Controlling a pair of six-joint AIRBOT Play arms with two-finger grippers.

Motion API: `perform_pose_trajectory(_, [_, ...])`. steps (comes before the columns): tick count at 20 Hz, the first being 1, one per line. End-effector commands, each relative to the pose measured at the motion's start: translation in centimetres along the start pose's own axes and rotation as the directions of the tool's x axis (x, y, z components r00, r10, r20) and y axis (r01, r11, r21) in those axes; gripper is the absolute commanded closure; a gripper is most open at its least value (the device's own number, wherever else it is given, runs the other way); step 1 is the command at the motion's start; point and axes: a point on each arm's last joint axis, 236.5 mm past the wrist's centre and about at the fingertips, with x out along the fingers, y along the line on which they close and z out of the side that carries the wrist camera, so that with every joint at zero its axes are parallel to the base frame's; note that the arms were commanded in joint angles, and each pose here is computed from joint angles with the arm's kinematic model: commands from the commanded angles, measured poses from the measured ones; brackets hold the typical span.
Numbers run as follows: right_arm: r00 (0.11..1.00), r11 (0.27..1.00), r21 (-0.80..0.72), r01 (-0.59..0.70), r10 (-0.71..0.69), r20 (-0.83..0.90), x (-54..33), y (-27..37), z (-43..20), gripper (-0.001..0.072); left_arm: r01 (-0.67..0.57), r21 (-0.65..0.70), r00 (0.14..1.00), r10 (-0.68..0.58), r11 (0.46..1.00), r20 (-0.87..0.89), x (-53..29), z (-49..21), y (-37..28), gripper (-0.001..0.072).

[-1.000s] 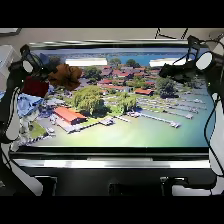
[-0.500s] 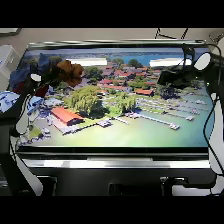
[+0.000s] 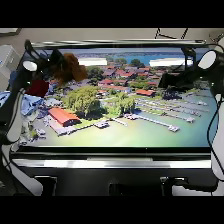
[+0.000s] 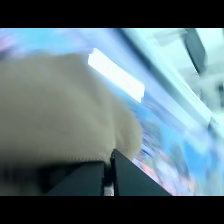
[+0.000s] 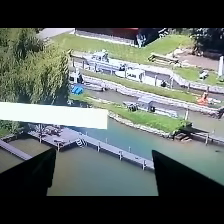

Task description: Fold the clothes and pants, and hang the long-sleeved shirts on hangers.

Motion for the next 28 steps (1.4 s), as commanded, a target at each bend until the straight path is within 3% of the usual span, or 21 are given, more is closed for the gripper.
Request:
perform_pose_trajectory(1, [0.995,1.0,-0.019,0.018,-0.016,0.099,-2.8,0.2,1.4,0.0034,0.124,0.445,0.991,-0.09,0.887,-0.096,-10.0,0.5,-12.1,0.069])
perform_pose_trajectory(3, [0.984,0.999,-0.034,0.039,-0.032,0.173,-5.5,0.4,2.0,0.0034,0.193,0.562,0.978,-0.115,0.805,-0.171,-17.4,-1.5,-18.6,0.0689])
perform_pose_trajectory(5, [0.969,0.997,-0.048,0.057,-0.043,0.243,-8.8,0.7,2.2,0.0034,0.288,0.592,0.949,-0.144,0.753,-0.279,-23.4,-5.5,-23.5,0.0689])
perform_pose_trajectory(8, [0.936,0.994,-0.064,0.089,-0.061,0.346,-13.8,1.1,1.9,0.0034,0.387,0.584,0.9,-0.154,0.713,-0.409,-28.4,-12.2,-27.2,0.0689])
perform_pose_trajectory(13, [0.875,0.99,-0.079,0.119,-0.067,0.479,-20.6,2.0,0.6,0.0035,0.49,0.486,0.777,-0.11,0.724,-0.62,-25.3,-26.6,-26.7,0.0687])
perform_pose_trajectory(15, [0.863,0.99,-0.078,0.12,-0.065,0.5,-21.8,2.2,0.2,0.0035,0.451,0.419,0.75,-0.08,0.788,-0.656,-21.7,-33.3,-24.5,0.0686])
perform_pose_trajectory(16, [0.867,0.991,-0.069,0.115,-0.066,0.493,-21.8,2.2,0.0,0.0035,0.405,0.375,0.736,-0.055,0.834,-0.674,-19.9,-36.8,-22.8,0.0651])
perform_pose_trajectory(17, [0.877,0.992,-0.061,0.111,-0.069,0.475,-21.4,2.1,-0.3,0.0035,0.376,0.332,0.706,-0.036,0.865,-0.707,-19.0,-39.8,-21.5,0.0392])
perform_pose_trajectory(18, [0.891,0.992,-0.058,0.112,-0.074,0.447,-20.7,1.9,-0.6,0.0035,0.35,0.272,0.654,-0.026,0.896,-0.756,-18.8,-42.0,-20.8,-0.0013])
perform_pose_trajectory(20, [0.934,0.993,-0.044,0.111,-0.089,0.346,-18.4,1.3,-1.7,0.0034,0.348,0.244,0.565,0.005,0.905,-0.825,-19.6,-42.4,-19.7,-0.0001])
perform_pose_trajectory(23, [0.994,0.998,-0.021,0.057,-0.054,0.097,-13.2,1.4,-4.7,0.0014,0.359,0.361,0.553,0.116,0.861,-0.825,-20.9,-35.5,-15.7,-0.0001])
perform_pose_trajectory(25, [0.998,0.999,-0.035,-0.025,0.023,-0.064,-9.5,2.5,-7.0,0.0011,0.238,0.425,0.539,0.245,0.873,-0.806,-22.0,-31.5,-9.7,0.0])
perform_pose_trajectory(28, [0.976,0.998,-0.008,-0.068,0.065,-0.21,-3.2,1.8,-10.3,0.001,0.081,0.342,0.433,0.276,0.936,-0.858,-23.6,-32.2,-2.2,0.0002])
